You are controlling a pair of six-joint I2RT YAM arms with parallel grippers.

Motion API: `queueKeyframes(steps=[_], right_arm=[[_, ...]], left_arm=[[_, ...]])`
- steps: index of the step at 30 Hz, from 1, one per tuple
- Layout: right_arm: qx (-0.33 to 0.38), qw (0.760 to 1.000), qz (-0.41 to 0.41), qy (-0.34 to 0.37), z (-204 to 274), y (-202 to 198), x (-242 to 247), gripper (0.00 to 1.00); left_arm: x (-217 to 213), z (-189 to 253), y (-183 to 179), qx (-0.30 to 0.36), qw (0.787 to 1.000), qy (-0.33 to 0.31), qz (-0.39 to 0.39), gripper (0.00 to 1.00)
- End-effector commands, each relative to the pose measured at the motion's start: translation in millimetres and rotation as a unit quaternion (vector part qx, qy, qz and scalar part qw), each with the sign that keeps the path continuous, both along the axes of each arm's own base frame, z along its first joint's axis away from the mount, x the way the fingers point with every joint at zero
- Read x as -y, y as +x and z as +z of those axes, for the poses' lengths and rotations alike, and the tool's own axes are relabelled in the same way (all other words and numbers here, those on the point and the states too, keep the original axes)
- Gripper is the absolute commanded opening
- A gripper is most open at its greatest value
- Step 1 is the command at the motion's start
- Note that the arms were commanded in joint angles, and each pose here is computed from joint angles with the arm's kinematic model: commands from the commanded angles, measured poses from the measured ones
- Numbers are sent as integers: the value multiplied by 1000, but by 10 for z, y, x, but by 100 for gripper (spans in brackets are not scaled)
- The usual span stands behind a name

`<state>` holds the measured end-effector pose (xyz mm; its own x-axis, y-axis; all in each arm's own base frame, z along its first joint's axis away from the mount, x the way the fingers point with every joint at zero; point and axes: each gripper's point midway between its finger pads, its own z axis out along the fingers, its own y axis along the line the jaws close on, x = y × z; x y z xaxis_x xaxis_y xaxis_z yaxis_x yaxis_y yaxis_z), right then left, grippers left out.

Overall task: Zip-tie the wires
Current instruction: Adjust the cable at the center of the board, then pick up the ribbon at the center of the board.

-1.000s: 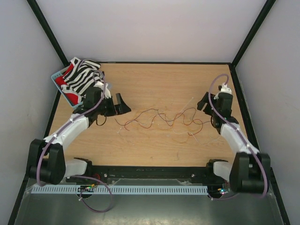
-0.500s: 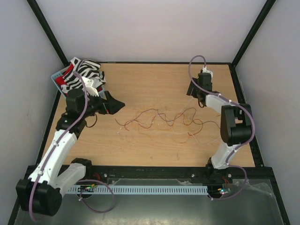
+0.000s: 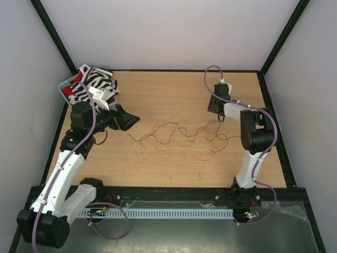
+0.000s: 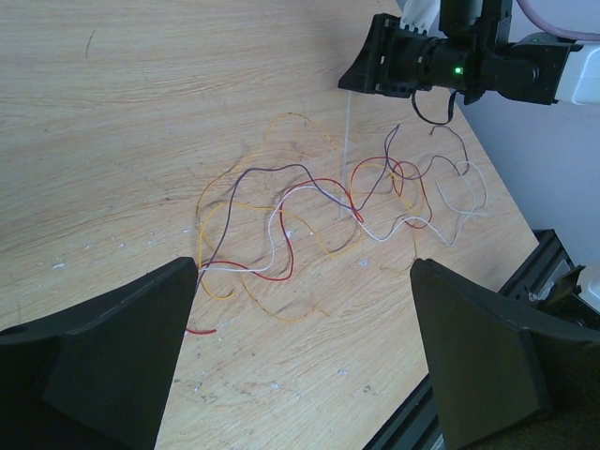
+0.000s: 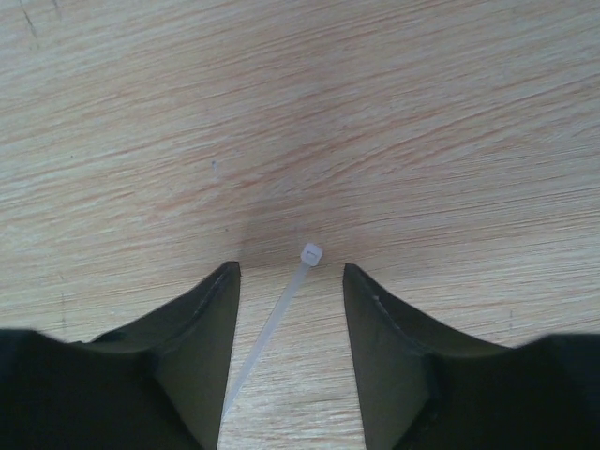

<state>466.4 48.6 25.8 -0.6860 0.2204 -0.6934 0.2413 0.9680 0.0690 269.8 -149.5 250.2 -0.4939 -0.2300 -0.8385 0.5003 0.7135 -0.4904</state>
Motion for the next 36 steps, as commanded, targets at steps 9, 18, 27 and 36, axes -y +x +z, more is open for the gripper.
queueKeyframes(steps=[9, 18, 27, 36], right_arm=[[-33, 999, -15, -27, -100, 35, -12, 48], [-51, 998, -24, -35, -160, 56, 13, 47], [-67, 997, -31, -37, -208, -16, 31, 43], [-73, 996, -25, -35, -229, -20, 11, 30]], left_arm=[[-7, 33, -28, 15, 1000, 3, -9, 99], [2, 45, -42, 18, 1000, 3, -13, 99], [14, 54, -35, 16, 1000, 2, -17, 99], [22, 24, -42, 13, 1000, 1, -21, 99]])
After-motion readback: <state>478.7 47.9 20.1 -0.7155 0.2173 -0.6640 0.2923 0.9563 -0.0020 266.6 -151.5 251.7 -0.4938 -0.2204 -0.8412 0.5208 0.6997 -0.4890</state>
